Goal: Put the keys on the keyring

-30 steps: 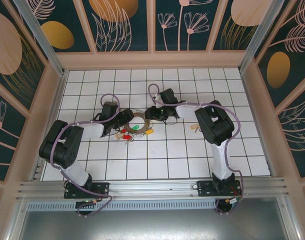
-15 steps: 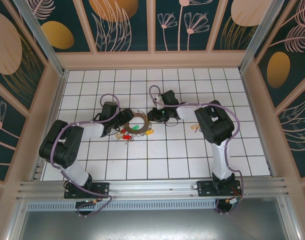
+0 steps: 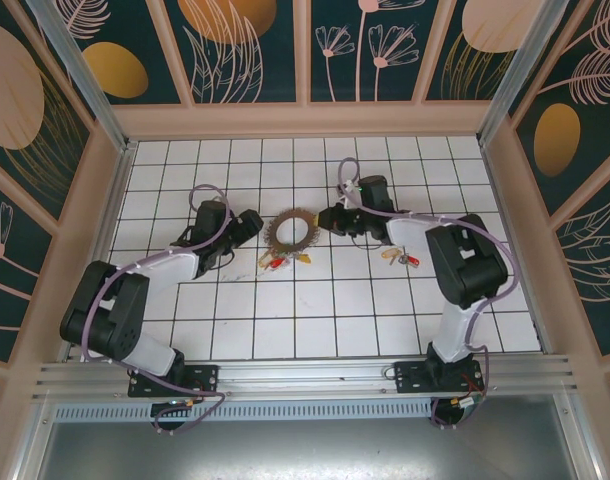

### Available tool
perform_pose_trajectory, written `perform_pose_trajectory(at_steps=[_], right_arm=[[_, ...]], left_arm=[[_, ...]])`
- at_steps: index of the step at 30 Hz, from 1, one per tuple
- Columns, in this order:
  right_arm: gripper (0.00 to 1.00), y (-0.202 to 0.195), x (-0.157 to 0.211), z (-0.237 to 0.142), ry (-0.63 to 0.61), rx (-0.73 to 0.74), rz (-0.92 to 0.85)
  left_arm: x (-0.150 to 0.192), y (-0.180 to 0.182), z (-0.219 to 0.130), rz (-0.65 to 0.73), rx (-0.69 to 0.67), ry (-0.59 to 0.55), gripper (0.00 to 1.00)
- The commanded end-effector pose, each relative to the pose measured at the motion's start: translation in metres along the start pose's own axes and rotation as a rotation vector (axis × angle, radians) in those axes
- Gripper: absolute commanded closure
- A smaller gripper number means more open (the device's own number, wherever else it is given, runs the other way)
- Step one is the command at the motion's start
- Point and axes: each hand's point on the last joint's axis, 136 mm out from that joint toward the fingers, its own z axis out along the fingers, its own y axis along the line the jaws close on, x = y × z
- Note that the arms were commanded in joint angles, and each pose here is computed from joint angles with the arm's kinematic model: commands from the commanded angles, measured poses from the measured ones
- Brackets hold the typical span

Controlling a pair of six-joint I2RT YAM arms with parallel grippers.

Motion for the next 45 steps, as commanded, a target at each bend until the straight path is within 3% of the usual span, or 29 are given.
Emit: perform_pose_trajectory(at_steps=[1, 8, 18, 27, 45], right_arm=[[0.93, 0.044, -0.021, -0.031, -0.098, -0.132, -0.082], [0.93, 0.080, -0.033, -0.070, -0.208, -0.158, -0.232], [0.92, 0.112, -0.036, -0.097, -0.263, -0.216, -0.293], [0.92, 0.125, -0.036, -0.104, -0.268, -0.255, -0.302], [0.91, 0.135, -0.032, -0.107, -0.259, -0.295, -0.330]], left_arm=[[-0.011, -0.037, -0.012, 0.001, 0.151, -0.020, 0.13], [-0.026, -0.105, -0.036, 0.016, 0.440, -0.015, 0.13], [-0.030, -0.151, -0.061, 0.004, 0.668, 0.019, 0.22], [-0.024, -0.161, -0.067, 0.024, 0.728, 0.062, 0.26], [-0.022, -0.179, -0.083, 0.056, 0.841, 0.082, 0.56]])
